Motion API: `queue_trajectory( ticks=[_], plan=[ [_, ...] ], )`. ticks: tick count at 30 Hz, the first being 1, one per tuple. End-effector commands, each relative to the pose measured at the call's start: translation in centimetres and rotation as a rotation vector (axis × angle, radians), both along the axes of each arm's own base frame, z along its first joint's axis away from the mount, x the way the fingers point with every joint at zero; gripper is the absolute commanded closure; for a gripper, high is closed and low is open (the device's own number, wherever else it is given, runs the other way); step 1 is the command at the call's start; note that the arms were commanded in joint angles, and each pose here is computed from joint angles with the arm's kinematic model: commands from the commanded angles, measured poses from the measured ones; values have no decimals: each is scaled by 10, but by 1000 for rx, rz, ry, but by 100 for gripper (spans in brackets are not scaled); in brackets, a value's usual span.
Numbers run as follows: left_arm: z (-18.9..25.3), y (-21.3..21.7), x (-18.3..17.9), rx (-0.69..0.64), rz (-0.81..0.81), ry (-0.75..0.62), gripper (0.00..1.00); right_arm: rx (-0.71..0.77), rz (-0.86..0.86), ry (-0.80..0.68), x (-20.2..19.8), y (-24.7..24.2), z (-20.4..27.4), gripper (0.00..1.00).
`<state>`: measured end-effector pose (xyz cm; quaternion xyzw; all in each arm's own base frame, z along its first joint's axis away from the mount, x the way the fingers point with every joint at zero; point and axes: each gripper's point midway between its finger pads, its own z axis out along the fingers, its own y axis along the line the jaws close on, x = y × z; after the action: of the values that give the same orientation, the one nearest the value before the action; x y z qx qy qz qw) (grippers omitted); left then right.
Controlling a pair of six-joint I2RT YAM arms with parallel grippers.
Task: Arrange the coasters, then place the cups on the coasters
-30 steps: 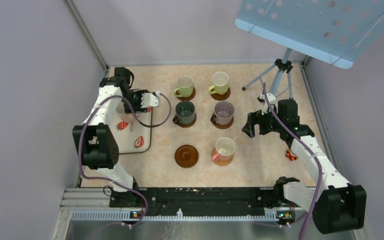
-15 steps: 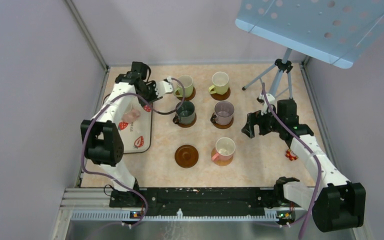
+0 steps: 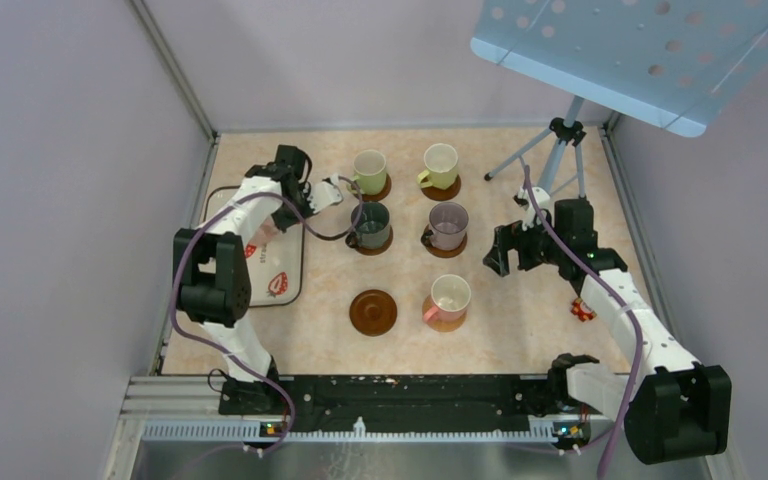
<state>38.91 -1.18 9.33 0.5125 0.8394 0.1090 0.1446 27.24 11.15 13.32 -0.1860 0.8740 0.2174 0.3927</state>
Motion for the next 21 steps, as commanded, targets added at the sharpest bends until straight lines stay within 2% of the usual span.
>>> queue_trajectory(
  ticks=[1,11,21],
  plan=[
    [0,9,-4,43,42,-15,82,3,7,-62,11,0,19,5],
    [1,20,-41,73,45,30,79,8,15,-64,11,1,20,5],
    [2,55,-58,66,156,23,76,13,21,-69,10,2,23,5]
  ],
)
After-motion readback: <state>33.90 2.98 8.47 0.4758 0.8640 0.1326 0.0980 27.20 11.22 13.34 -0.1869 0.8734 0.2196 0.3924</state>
